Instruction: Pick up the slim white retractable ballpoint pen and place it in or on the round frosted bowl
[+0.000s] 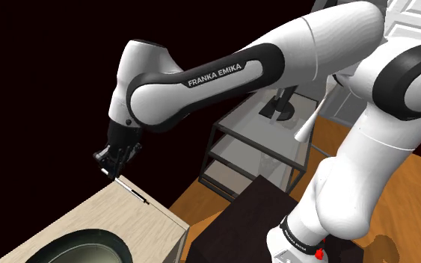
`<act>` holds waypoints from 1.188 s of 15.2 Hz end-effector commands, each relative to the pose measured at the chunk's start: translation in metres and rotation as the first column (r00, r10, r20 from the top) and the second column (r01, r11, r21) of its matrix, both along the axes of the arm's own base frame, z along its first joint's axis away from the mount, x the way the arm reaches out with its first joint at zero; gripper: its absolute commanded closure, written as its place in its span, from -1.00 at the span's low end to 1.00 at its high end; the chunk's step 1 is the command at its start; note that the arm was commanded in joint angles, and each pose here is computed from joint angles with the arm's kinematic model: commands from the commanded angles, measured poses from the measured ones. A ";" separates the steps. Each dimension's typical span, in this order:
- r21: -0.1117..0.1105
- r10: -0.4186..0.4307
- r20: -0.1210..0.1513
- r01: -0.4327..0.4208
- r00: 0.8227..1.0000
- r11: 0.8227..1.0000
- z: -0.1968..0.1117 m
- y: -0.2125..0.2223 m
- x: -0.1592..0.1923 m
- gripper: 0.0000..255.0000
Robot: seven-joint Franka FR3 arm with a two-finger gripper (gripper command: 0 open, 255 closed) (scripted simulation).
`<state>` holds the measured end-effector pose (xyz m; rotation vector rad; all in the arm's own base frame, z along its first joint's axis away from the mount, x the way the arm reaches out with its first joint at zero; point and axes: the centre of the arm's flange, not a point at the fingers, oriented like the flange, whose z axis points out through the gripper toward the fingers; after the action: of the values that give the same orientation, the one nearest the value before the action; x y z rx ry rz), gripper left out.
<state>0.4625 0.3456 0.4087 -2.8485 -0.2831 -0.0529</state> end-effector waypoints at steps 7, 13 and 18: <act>0.000 0.000 0.000 0.000 1.000 1.000 0.043 0.001 0.001 1.00; 0.000 0.000 0.000 0.000 1.000 1.000 0.069 0.012 -0.007 1.00; 0.000 0.000 0.000 0.000 1.000 1.000 0.075 0.064 -0.047 1.00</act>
<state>0.4229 0.3979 0.4818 -2.8487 -0.2851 -0.0524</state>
